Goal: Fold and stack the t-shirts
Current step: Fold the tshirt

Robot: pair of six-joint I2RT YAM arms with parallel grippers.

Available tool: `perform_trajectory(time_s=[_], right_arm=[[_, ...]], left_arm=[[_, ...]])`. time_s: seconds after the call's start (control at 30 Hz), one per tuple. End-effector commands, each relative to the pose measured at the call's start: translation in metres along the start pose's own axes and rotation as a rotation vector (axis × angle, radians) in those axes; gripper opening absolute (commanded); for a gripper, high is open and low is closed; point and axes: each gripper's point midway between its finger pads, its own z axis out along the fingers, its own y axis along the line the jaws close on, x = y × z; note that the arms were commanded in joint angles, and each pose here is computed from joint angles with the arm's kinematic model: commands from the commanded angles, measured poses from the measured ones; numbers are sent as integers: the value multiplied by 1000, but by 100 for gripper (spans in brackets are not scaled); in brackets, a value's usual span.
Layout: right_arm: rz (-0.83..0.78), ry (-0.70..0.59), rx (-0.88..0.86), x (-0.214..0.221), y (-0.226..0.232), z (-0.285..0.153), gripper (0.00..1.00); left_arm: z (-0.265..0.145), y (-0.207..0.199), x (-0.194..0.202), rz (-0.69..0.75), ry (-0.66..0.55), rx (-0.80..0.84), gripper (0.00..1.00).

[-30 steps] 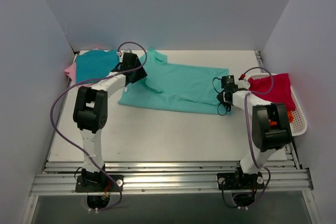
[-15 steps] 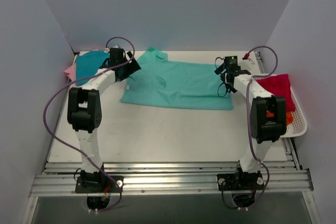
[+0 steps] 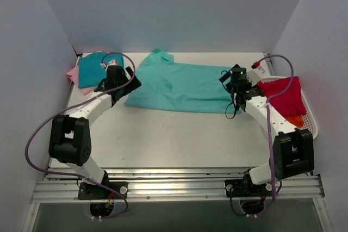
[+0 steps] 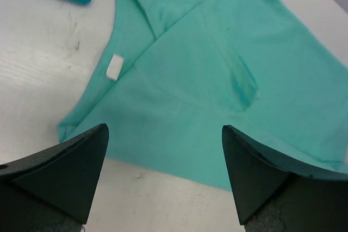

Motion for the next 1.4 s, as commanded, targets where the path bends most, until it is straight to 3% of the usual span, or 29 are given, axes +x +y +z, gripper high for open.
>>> perform_trajectory(time_s=[0.0,0.07,0.3,0.87,0.97,1.03,1.07,1.2,1.37], right_arm=[[25,26,-28,31,-15,5,91],[22,56,-34,46,-22,9,84],[-14,121,6,85,-51,2,86],[-25,56,-8,58,-71,-39,87],[-21,50,-20,55,-70,-42,87],[-23,54,-29,54,-69,-44,87],[-22,55,-33,54,-68,-45,87],[-19,52,-47,51,-67,-49,87],[-20,46,-53,48,-68,-53,87]], left_arm=[[-11,6,16,3,-37,10,94],[-11,8,21,-9,-46,22,94],[-10,24,62,-2,4,-16,95],[36,37,74,-33,21,-107,95],[41,42,78,-33,28,-124,100],[46,43,80,-32,35,-130,84],[49,44,83,-29,43,-132,66],[55,43,87,-22,62,-126,26],[58,44,90,-14,75,-133,3]])
